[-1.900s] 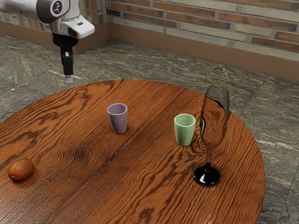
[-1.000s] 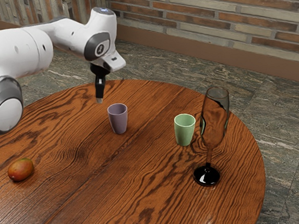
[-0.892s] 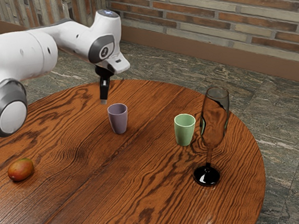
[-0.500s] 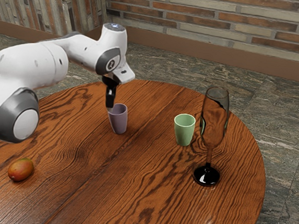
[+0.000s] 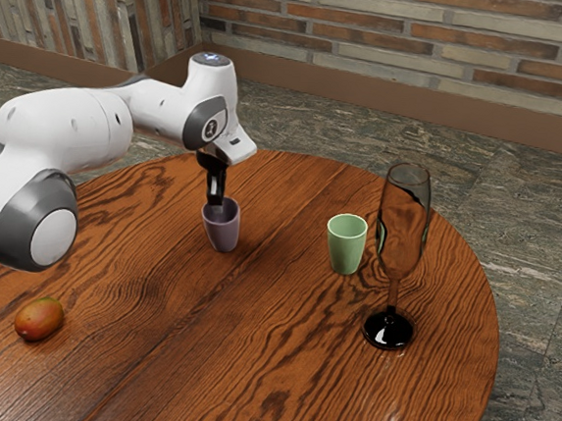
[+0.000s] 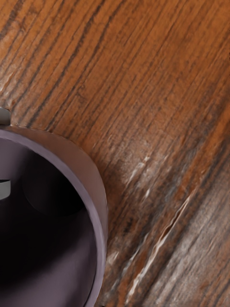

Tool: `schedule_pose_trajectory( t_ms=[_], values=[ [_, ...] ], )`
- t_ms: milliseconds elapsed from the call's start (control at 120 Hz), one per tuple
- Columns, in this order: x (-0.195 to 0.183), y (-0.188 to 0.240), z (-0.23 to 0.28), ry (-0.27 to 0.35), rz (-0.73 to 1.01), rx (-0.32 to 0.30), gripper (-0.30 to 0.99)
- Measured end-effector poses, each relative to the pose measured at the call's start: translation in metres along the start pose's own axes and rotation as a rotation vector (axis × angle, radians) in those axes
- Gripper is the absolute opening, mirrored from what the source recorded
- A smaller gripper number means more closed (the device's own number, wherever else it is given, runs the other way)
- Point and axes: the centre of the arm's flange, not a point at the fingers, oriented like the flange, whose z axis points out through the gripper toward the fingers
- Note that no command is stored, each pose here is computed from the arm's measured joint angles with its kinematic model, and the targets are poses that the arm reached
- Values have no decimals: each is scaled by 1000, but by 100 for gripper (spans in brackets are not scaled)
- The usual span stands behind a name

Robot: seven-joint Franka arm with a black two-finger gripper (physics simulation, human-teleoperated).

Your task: Place the left cup onto the right cup

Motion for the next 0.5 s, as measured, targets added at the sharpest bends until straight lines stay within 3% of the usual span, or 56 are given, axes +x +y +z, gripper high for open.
schedule_pose_trajectory(
  t_ms=[325, 500],
  values=[
    [-4, 1, -7, 28, -28, -32, -7],
    [-11, -1, -50, 33, -37, -9, -8]
  ],
)
